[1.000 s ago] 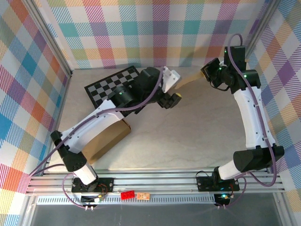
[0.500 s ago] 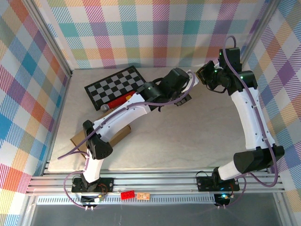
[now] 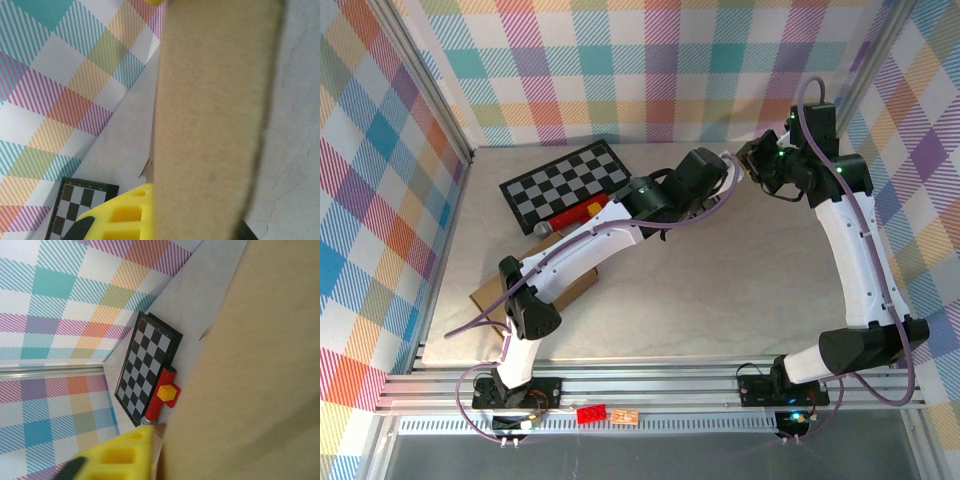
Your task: Fold the paper box
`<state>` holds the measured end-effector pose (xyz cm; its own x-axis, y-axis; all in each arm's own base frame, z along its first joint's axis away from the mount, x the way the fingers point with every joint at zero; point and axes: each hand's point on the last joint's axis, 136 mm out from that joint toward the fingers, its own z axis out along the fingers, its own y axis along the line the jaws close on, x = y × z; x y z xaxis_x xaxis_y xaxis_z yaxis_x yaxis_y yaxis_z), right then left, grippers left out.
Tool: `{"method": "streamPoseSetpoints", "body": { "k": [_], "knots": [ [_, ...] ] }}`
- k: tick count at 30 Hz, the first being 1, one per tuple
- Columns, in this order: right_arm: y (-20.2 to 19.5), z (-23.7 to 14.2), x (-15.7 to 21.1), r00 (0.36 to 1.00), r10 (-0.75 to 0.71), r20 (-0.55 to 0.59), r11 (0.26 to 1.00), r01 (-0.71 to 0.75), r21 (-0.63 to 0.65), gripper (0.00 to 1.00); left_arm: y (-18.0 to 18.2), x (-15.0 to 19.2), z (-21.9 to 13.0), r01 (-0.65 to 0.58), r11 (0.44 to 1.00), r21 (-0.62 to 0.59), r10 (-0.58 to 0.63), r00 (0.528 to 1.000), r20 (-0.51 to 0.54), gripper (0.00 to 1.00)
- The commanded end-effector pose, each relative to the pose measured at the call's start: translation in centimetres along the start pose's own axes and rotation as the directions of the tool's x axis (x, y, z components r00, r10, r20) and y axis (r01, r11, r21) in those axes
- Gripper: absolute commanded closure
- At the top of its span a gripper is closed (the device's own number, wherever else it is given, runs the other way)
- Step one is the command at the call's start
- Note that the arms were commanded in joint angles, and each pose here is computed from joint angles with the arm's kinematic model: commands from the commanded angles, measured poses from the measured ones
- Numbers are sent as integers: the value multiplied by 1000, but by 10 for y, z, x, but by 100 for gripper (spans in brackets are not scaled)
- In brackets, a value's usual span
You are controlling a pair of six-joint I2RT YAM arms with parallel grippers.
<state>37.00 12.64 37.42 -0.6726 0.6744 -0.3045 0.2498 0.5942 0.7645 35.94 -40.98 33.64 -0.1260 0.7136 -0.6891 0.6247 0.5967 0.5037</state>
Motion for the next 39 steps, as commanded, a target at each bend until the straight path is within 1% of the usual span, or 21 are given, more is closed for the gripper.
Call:
{"method": "streamPoseSetpoints", "body": {
  "k": [1, 2, 3, 5, 6, 7, 8, 11, 13, 15, 17, 19, 21, 26, 31, 34, 36, 39],
  "knots": [
    [31, -27, 1, 998, -62, -8, 992, 60, -112, 49, 25, -23, -26, 150, 989, 15, -150, 981, 125, 100],
    [35, -33, -5, 998, -58, 12, 992, 59, -112, 42, 32, -22, -31, 181, 983, 24, -183, 974, 137, 100],
    [38, -39, -12, 998, -52, 34, 992, 56, -113, 37, 39, -21, -36, 206, 978, 31, -209, 967, 145, 100],
    [44, -51, -29, 996, -21, 83, 992, 31, -120, 32, 49, -18, -43, 230, 972, 41, -233, 960, 154, 100],
    [43, -57, -39, 994, 14, 109, 993, -1, -118, 29, 52, -16, -48, 232, 972, 45, -236, 958, 162, 100],
    [41, -62, -49, 990, 50, 133, 993, -35, -115, 23, 56, -14, -52, 238, 970, 42, -241, 955, 170, 100],
    [37, -67, -61, 982, 95, 161, 991, -77, -112, 21, 60, -10, -54, 250, 967, 41, -253, 952, 171, 100],
    [28, -76, -88, 958, 197, 210, 976, -171, -133, 17, 70, -1, -64, 276, 960, 48, -280, 944, 174, 100],
    [14, -79, -103, 935, 275, 224, 960, -254, -117, 18, 74, 3, -73, 267, 963, 39, -269, 944, 190, 100],
    [-9, -75, -117, 900, 372, 227, 928, -362, -87, 21, 79, 7, -83, 261, 965, 27, -260, 942, 214, 100],
    [-27, -62, -126, 876, 438, 203, 899, -431, -76, 21, 81, 11, -90, 258, 966, 26, -257, 939, 229, 100],
    [-37, -46, -136, 842, 520, 140, 854, -509, -108, 21, 82, 18, -95, 253, 967, 23, -251, 938, 238, 100],
    [-44, -33, -146, 819, 564, 107, 824, -552, -127, 22, 81, 25, -98, 243, 970, 18, -240, 942, 235, 100],
    [-56, -12, -165, 783, 620, 38, 780, -612, -130, 20, 79, 39, -105, 228, 974, 3, -222, 946, 235, 100],
    [-71, 23, -169, 701, 707, -96, 690, -713, -128, 19, 78, 45, -111, 230, 973, 8, -225, 944, 242, 100],
    [-81, 40, -175, 664, 737, -126, 652, -747, -127, 19, 78, 45, -116, 233, 972, 14, -229, 938, 260, 100],
    [-80, 51, -180, 635, 753, -173, 620, -772, -137, 19, 77, 46, -116, 231, 973, 17, -228, 939, 256, 100],
    [-79, 61, -188, 619, 763, -186, 603, -785, -143, 19, 74, 46, -115, 231, 972, 32, -231, 937, 260, 100]
  ]
}}
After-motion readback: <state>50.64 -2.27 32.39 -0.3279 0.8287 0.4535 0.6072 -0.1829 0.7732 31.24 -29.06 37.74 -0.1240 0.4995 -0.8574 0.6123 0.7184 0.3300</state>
